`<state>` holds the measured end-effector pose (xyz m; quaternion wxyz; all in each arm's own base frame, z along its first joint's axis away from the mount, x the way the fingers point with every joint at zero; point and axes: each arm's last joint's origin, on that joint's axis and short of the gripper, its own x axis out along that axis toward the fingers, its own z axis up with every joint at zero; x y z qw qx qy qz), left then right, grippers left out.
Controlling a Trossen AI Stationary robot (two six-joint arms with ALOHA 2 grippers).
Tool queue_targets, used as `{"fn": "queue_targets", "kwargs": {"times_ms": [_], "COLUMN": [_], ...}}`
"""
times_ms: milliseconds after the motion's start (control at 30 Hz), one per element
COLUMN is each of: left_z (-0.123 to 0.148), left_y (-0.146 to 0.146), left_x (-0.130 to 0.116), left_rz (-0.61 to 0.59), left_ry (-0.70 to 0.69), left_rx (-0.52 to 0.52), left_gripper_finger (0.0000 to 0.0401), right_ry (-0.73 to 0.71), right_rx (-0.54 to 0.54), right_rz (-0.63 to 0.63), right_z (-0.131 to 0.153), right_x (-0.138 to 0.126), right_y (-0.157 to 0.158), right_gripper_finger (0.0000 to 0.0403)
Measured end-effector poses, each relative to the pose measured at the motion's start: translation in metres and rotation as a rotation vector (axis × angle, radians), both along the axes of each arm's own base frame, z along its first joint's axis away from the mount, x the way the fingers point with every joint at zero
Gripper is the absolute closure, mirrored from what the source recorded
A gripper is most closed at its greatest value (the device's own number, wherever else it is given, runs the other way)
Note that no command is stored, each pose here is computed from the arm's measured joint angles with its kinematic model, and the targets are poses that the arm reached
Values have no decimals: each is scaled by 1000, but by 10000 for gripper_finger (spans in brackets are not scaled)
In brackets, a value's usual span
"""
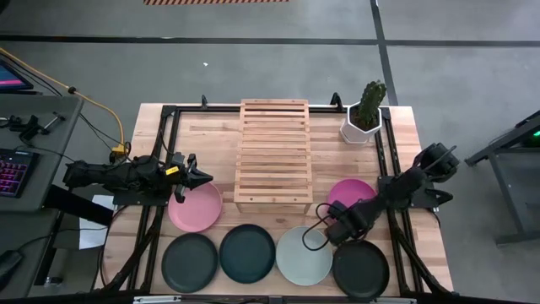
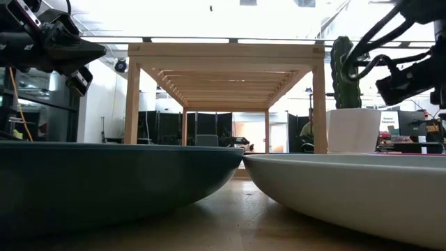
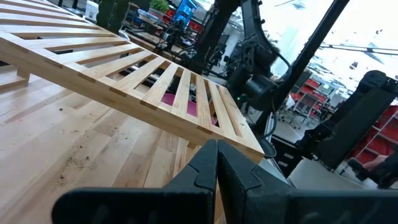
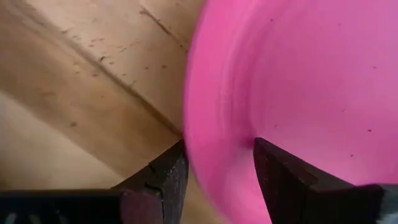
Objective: Place and stack plates onto a shelf
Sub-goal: Put the pink plate on the shelf
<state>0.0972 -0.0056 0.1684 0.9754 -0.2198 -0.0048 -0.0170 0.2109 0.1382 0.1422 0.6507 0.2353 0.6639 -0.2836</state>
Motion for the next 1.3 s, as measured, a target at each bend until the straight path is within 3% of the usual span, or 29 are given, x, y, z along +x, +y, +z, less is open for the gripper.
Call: {"fn": "queue_targets", "kwargs": {"times_ms": [167, 367, 500, 800, 1067, 1167, 1300], "left_z": [0, 0, 0, 0, 0, 0, 0], "left_y": [0, 0, 0, 0, 0, 0, 0], "left_x": [0, 0, 0, 0, 0, 0, 0], "left_rz": [0, 0, 0, 0, 0, 0, 0], "left_ry": [0, 0, 0, 0, 0, 0, 0], "left_rx": [0, 0, 0, 0, 0, 0, 0], "left_gripper_finger": [400, 400, 400, 400, 400, 400, 400], "right_ry": [14, 42, 39, -109, -459, -544, -597], "right_rx": [-26, -51, -46, -143, -333, -427, -538], "right_rz": [2, 36, 58, 39, -12, 35, 220], "right_z": [-3, 1, 22, 132, 235, 267, 297], "right_x": [0, -4, -5, -18, -17, -8, 22], "right_y": [0, -4, -4, -25, -66, -83, -108], "right_gripper_finger": [262, 381, 389, 403, 403, 403, 403]}}
